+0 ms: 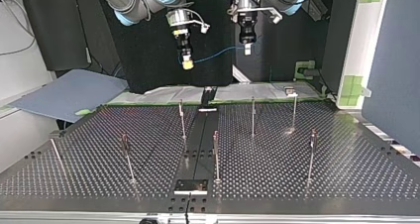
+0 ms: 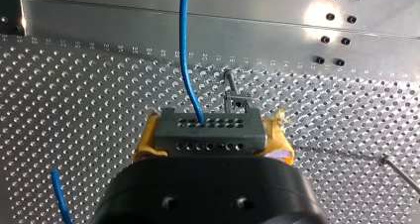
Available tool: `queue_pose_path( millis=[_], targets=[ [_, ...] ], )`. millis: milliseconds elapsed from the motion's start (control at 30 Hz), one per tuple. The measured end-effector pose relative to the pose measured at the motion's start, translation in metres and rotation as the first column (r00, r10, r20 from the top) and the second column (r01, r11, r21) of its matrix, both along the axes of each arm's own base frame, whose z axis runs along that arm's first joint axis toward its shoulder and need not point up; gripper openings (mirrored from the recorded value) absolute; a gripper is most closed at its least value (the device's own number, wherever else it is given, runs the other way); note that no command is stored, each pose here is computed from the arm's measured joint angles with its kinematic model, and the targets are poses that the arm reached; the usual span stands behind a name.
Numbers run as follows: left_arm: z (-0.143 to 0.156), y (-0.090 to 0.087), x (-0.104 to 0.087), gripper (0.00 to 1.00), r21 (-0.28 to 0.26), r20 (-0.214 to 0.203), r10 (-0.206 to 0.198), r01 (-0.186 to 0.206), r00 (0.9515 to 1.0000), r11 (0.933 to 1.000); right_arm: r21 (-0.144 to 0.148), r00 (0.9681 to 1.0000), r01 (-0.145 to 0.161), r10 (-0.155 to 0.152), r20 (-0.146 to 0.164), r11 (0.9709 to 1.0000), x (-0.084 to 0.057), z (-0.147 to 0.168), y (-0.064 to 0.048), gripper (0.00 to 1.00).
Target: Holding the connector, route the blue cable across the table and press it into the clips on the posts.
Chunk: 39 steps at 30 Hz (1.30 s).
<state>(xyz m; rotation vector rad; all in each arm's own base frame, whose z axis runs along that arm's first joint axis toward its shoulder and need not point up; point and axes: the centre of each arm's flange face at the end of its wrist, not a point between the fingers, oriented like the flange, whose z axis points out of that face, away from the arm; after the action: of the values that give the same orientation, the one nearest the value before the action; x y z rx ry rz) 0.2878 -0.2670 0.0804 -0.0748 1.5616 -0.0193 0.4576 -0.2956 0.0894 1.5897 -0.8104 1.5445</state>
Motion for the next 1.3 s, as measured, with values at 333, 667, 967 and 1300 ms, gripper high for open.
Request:
queue_pose_path(
  millis=[333,667,967,1300],
  targets=[
    [0.0000,0.0000,0.0000,0.00,0.000,0.000,0.000,0.000,1.0000,1.0000,0.000,1.0000,0.000,0.000,0.000,1.0000,0.0000,0.0000,0.0000,0.00],
    [0.0004,-0.0004,0.0007,0.00,-0.001,0.002,0.000,0.000,1.0000,1.0000,0.001,1.0000,-0.003,0.003,-0.001,1.0000,0.0004,-0.0001,0.0008,0.00],
    [0.0004,-0.0004,0.0007,0.00,-0.002,0.003,0.000,0.000,1.0000,1.0000,0.001,1.0000,-0.003,0.003,-0.001,1.0000,0.0005,-0.0002,0.0009,0.00],
    [-0.0030,0.0033,-0.0002,0.00,-0.005,-0.003,0.010,-0.010,0.9999,0.9999,0.002,1.0000,-0.003,0.003,-0.005,1.0000,0.0013,-0.0009,0.0015,0.00]
  ],
)
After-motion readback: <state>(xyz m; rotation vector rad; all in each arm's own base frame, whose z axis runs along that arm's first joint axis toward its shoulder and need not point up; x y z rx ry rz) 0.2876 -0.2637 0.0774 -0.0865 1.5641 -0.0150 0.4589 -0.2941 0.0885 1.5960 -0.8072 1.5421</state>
